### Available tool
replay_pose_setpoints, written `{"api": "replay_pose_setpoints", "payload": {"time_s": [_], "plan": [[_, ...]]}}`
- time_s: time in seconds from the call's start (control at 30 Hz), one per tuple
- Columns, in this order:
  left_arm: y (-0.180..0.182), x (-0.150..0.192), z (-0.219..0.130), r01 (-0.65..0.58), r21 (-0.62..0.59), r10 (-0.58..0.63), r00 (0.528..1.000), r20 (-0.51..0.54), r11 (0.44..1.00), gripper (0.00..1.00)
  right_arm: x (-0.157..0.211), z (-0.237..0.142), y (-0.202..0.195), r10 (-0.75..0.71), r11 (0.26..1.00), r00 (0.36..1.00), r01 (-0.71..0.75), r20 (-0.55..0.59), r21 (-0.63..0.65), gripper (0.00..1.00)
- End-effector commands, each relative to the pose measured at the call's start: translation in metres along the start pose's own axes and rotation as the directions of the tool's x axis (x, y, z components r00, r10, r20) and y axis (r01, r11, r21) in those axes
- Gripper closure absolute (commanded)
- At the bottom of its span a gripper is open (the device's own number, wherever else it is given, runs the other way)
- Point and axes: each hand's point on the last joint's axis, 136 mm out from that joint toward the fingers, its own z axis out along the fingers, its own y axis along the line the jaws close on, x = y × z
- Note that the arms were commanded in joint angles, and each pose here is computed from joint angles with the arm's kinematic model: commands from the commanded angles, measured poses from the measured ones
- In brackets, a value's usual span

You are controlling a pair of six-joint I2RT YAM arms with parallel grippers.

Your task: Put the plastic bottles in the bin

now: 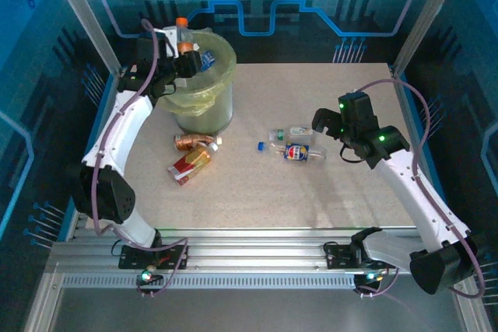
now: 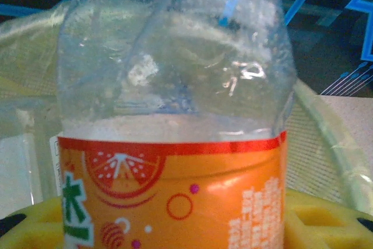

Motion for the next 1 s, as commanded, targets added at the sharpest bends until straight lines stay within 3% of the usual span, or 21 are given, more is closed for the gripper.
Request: {"api": "replay_pose_setpoints", "payload": {"time_s": [0.0, 0.3, 0.53, 0.7, 0.97], "plan": [[0.007, -0.002, 0.002, -0.012, -0.025, 0.012, 1.0, -0.014, 1.0, 0.43, -0.008, -0.002, 0.001, 0.0, 1.0, 1.0, 0.0, 0.008, -0.002, 0.0], [0.025, 0.031, 0.008, 0.022, -0.096, -0.032, 0.995, -0.098, 0.995, 0.38, -0.009, 0.0, 0.0, -0.005, 1.0, 1.0, 0.005, 0.006, 0.012, 0.0], [0.033, 0.046, 0.008, 0.024, -0.138, -0.044, 0.989, -0.144, 0.99, 0.26, -0.008, 0.001, 0.0, -0.005, 1.0, 1.0, 0.005, 0.002, 0.011, 0.0], [0.034, 0.04, 0.001, 0.024, -0.155, -0.044, 0.991, -0.128, 0.988, 0.15, -0.008, 0.001, -0.001, -0.005, 1.0, 1.0, 0.005, 0.001, 0.015, 0.0], [0.024, 0.014, -0.019, 0.042, -0.132, -0.049, 0.998, -0.048, 0.99, 0.1, -0.009, 0.001, -0.003, -0.012, 0.999, 1.0, 0.012, 0.001, 0.03, 0.0]]}}
